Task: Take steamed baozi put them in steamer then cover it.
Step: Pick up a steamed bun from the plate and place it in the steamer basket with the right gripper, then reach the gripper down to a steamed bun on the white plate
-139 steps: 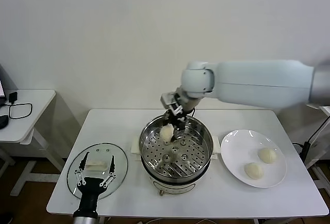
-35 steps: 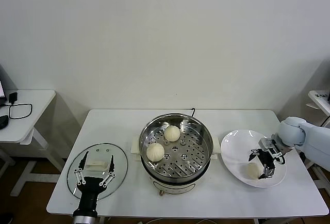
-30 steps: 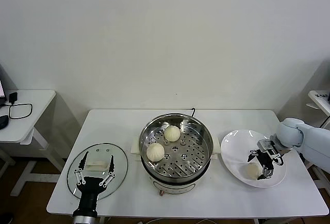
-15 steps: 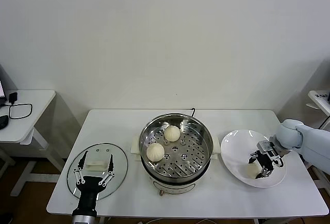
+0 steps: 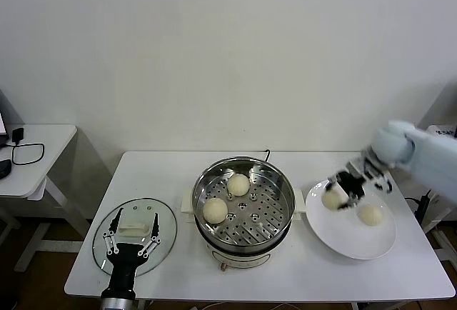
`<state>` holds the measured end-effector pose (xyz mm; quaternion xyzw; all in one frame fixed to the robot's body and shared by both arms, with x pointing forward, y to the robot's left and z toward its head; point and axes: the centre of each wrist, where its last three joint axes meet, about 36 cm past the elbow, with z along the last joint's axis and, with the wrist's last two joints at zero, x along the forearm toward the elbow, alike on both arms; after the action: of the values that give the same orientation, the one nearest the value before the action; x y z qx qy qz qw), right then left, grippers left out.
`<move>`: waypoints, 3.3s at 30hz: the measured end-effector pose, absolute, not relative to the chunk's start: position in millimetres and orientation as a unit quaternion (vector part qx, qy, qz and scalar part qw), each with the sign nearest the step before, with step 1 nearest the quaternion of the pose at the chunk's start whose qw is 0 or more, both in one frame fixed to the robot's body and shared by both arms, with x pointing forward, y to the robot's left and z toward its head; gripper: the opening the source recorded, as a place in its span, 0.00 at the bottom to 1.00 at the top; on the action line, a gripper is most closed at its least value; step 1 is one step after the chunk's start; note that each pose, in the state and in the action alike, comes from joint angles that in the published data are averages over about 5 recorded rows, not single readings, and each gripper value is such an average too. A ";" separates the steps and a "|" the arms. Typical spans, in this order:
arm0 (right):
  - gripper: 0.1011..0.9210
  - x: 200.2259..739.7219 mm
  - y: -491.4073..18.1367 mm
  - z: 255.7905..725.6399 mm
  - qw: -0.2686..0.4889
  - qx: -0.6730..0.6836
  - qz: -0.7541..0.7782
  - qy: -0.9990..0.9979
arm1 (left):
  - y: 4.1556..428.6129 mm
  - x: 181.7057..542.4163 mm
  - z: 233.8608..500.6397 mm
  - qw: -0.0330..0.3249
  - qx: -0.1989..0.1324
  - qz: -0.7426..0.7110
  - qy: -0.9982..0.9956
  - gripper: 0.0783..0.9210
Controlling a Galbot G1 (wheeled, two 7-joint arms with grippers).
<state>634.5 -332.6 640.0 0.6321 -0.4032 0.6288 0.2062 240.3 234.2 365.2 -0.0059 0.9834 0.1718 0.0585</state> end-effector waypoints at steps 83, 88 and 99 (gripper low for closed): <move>0.88 598.5 -168.3 683.2 0.011 0.685 0.707 -0.178 | 236.8 244.5 362.1 0.061 -0.010 0.171 0.983 0.88; 0.88 617.9 -241.4 690.1 0.111 0.664 0.661 -0.331 | 235.6 245.3 363.5 0.064 -0.006 0.171 0.983 0.88; 0.88 634.2 -406.5 647.6 0.300 0.579 0.551 -0.521 | 234.5 245.3 364.0 0.065 -0.001 0.172 0.983 0.88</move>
<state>634.2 -406.5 647.6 0.5790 -0.5211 0.5506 0.3002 245.3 234.5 364.0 -0.0014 0.9830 0.1718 0.0646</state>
